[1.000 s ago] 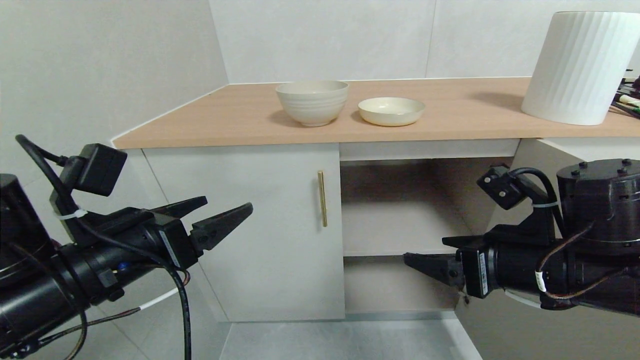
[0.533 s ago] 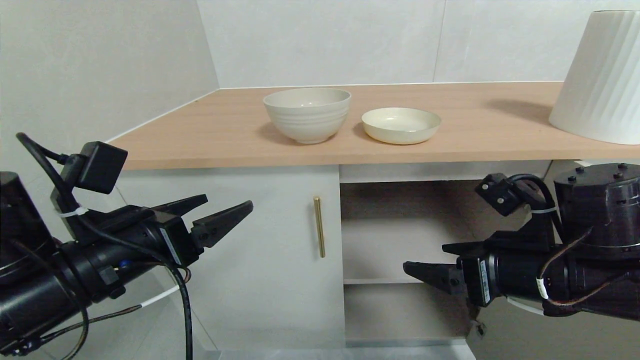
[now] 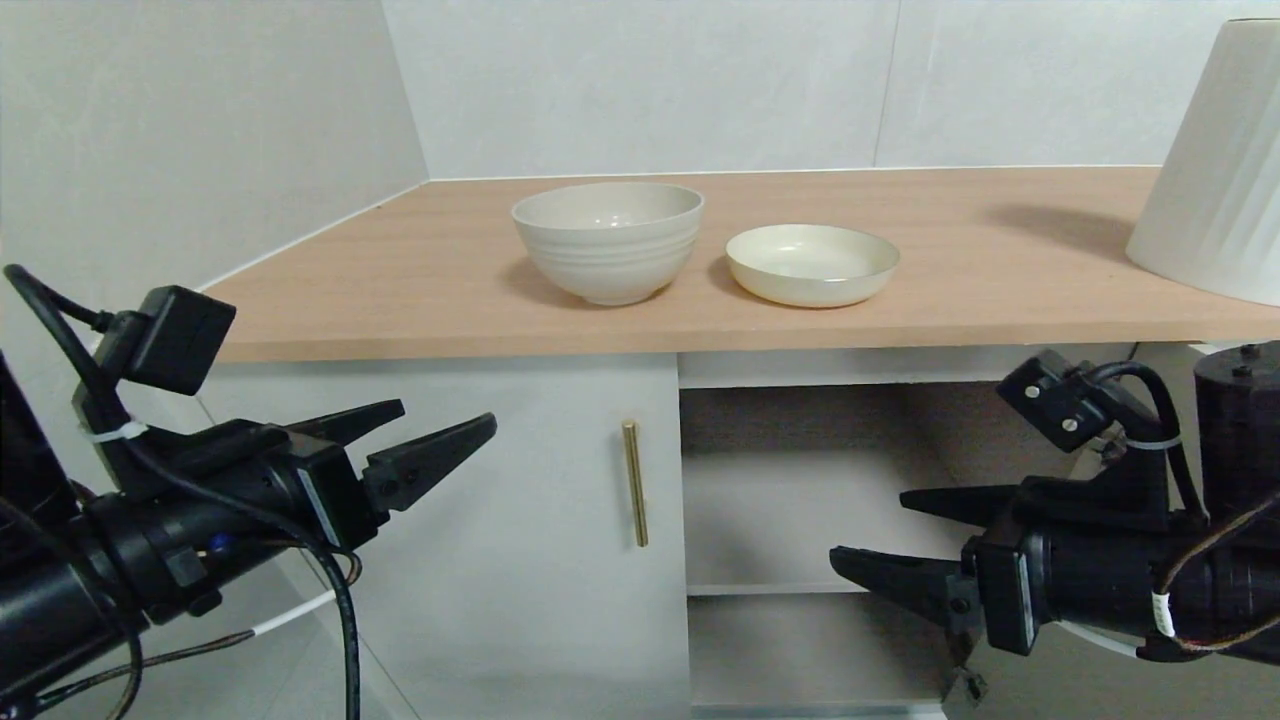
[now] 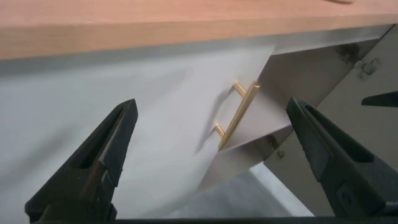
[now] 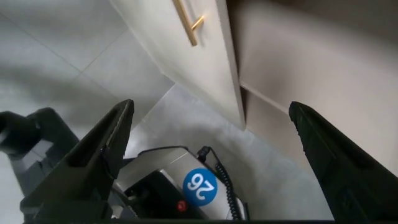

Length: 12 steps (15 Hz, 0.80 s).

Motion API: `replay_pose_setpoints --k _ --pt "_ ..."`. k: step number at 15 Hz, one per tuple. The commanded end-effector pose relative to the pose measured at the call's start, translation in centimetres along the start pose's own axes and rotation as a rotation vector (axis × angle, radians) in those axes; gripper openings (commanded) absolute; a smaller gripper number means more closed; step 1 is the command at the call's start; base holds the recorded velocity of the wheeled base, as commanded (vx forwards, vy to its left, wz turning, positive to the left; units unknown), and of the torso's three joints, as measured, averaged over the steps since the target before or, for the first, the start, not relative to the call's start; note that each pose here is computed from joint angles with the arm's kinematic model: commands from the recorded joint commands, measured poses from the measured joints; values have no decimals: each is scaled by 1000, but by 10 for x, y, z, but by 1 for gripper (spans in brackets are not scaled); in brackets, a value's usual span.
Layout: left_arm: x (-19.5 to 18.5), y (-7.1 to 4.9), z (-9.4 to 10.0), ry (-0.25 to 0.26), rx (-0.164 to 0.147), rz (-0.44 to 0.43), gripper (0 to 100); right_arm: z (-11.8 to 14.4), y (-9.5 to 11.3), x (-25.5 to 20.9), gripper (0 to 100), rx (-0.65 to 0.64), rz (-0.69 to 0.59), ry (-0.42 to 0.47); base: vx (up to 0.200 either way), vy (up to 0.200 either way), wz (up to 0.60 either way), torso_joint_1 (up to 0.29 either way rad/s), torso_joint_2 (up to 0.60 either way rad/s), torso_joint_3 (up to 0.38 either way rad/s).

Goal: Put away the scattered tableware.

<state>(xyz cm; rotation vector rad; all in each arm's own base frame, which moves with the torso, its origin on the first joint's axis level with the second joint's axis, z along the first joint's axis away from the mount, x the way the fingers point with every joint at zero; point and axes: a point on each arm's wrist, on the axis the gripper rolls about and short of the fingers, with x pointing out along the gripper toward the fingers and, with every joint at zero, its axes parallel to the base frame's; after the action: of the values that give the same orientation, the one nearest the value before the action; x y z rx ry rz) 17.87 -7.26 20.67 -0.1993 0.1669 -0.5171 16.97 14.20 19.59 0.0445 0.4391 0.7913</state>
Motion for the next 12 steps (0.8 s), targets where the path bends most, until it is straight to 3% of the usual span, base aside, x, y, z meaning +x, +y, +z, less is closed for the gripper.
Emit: replay_pose_setpoints --k 1,5,9,12 --pt "-4 -2 5 -24 4 -7 100 1 1 -2 100 -12 2 -10 0 0 0 0 0 0" --pt "-3 -2 4 33 -4 2 100 2 1 -3 100 -20 2 -16 0 0 0 8 -47 -38" --pt "-6 -11 4 76 -5 -53 100 4 1 -2 100 -24 3 -44 0 0 0 98 -306 -281" --pt "-6 -16 4 76 1 -68 100 2 0 2 100 -21 0 -29 0 0 0 137 -526 -300"
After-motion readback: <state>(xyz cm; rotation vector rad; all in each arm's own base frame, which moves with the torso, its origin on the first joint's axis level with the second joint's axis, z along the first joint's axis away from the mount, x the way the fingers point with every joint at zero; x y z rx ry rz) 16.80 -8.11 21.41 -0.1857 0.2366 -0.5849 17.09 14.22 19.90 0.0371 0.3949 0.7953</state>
